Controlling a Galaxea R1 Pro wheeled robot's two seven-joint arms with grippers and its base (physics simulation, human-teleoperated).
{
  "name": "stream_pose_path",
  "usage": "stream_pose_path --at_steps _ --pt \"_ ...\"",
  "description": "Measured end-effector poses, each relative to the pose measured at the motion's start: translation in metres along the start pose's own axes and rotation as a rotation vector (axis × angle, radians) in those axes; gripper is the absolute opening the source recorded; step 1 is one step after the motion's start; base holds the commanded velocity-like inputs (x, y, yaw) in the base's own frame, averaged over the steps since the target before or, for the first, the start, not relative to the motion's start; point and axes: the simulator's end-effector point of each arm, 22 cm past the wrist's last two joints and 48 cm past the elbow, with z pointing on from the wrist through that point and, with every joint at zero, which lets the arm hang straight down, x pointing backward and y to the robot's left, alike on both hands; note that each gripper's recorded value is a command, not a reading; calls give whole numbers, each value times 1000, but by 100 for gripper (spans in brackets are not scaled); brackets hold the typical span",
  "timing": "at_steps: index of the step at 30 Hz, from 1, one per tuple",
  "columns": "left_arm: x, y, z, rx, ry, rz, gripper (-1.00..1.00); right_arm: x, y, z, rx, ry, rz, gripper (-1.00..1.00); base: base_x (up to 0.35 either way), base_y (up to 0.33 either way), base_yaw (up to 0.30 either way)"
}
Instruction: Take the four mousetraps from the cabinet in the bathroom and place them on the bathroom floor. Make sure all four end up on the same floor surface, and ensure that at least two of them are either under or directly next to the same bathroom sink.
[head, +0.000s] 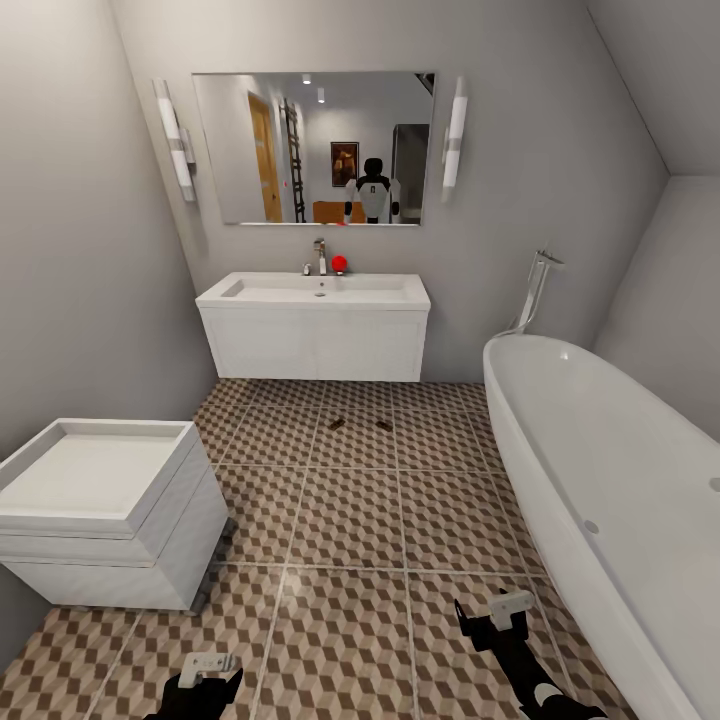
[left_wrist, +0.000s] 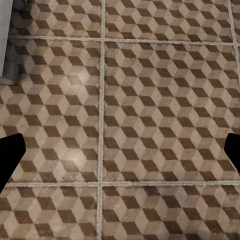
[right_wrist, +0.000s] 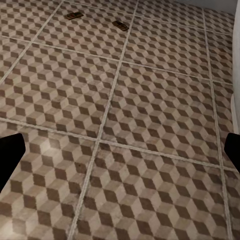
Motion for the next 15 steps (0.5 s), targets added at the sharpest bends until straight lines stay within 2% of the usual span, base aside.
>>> stream_pose_path --at_steps 5,8,15 --pt "0 0 0 0 0 0 100 -1 8 1 -9 -2 7 100 0 0 52" --pt "0 0 0 0 0 0 100 -3 20 2 -19 -5 17 100 0 0 210" --pt "2 0 0 1 4 0 100 -2 20 2 5 -1 25 100 0 0 250"
